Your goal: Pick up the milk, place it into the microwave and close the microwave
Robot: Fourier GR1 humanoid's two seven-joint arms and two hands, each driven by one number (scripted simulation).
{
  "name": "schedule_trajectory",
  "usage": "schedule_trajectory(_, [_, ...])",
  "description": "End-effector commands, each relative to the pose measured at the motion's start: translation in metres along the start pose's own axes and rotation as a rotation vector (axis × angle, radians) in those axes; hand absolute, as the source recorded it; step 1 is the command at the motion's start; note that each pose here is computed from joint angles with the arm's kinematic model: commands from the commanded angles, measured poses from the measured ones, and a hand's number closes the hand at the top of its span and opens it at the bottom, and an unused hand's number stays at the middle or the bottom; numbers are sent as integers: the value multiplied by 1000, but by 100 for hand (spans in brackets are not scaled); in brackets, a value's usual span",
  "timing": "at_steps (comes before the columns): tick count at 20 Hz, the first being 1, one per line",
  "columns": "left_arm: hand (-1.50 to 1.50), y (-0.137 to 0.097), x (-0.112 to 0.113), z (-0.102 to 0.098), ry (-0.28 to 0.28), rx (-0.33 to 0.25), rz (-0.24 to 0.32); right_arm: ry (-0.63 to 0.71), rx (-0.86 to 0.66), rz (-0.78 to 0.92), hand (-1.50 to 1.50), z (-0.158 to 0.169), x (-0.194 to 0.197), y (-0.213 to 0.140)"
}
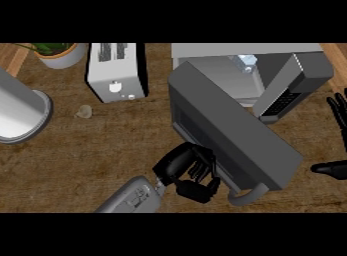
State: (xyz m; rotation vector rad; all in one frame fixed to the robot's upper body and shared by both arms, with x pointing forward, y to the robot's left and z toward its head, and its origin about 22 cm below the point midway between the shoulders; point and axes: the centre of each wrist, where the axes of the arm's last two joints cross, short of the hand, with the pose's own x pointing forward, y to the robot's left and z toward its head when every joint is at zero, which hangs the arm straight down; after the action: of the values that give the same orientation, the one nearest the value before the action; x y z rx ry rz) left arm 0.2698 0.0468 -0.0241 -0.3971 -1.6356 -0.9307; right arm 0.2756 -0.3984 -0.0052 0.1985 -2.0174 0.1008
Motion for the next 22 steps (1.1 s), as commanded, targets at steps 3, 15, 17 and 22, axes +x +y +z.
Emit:
schedule_trajectory(3, [-150,-15,1,-21,92,-72,-12,-75,139,-93,-150,-34,20,6])
schedule_trajectory(15, [150,6,47,-54,-134,104,148,-133,347,-161,-150,-85,52,32])
schedule_trajectory(17, [150,15,55,-63,-137,122,152,-152,355,-171,-150,-89,54,34])
schedule_trajectory(22, [150,27,65,-77,-152,166,147,-183,392,-158,-150,-109,74,38])
